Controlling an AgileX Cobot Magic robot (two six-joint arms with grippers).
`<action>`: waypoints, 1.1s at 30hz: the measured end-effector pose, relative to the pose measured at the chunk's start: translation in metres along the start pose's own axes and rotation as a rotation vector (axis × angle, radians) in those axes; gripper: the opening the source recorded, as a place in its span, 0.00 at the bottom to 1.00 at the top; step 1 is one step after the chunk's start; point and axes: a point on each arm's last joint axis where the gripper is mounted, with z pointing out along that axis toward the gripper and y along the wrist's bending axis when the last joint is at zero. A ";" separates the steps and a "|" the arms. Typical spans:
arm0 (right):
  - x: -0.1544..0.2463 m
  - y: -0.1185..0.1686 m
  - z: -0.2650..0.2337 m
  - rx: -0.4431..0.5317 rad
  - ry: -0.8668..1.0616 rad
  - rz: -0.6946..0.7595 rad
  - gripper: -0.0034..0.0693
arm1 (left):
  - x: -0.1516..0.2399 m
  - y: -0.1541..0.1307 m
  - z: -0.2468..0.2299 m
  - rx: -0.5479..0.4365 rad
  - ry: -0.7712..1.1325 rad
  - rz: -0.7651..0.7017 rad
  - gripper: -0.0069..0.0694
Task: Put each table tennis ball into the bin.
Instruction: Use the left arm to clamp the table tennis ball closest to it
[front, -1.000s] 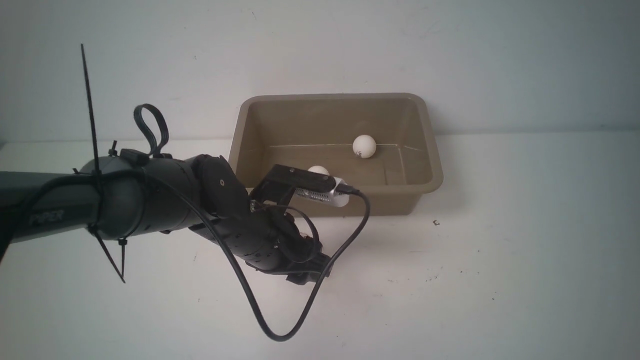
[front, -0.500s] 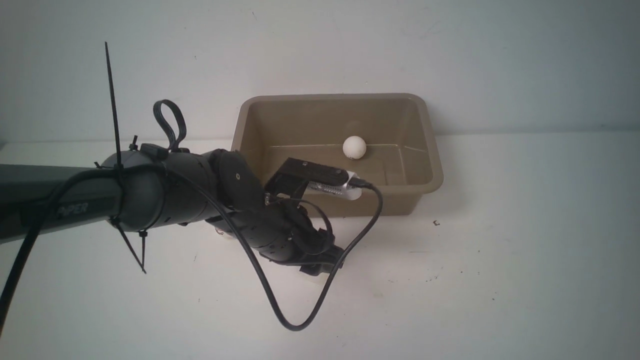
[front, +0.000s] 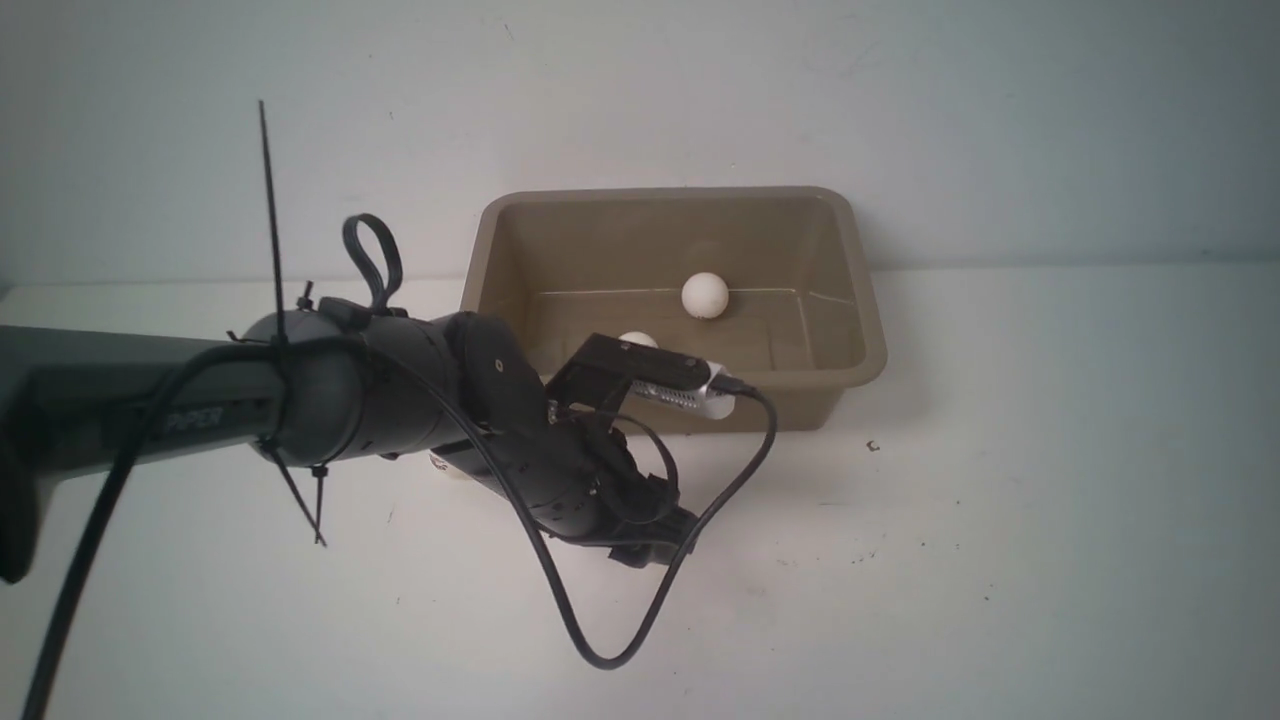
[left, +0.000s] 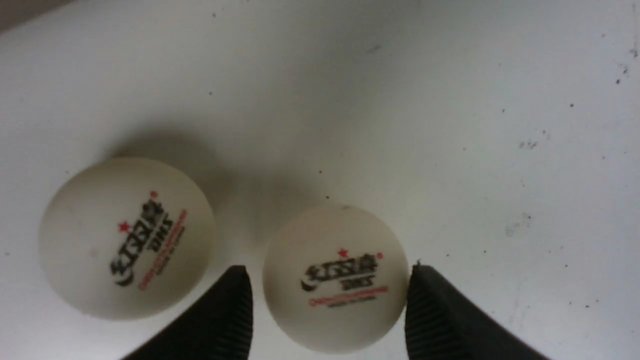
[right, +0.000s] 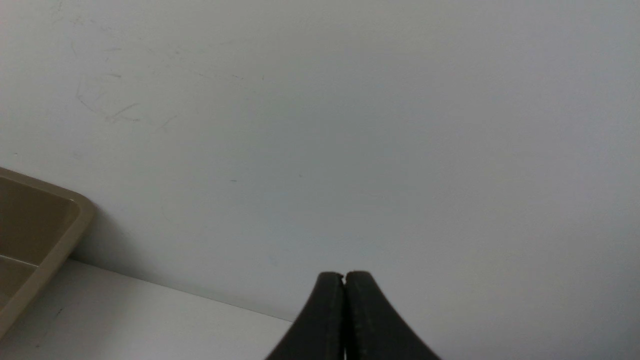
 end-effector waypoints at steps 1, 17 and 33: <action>0.000 0.000 0.000 0.000 0.000 -0.001 0.03 | 0.000 0.001 0.004 0.000 0.008 -0.001 0.58; 0.000 0.000 0.000 0.000 0.000 -0.023 0.03 | -0.010 -0.002 0.006 0.024 0.015 0.002 0.55; 0.000 0.000 0.000 0.000 0.000 -0.023 0.03 | -0.075 -0.032 -0.081 0.027 -0.322 0.137 0.55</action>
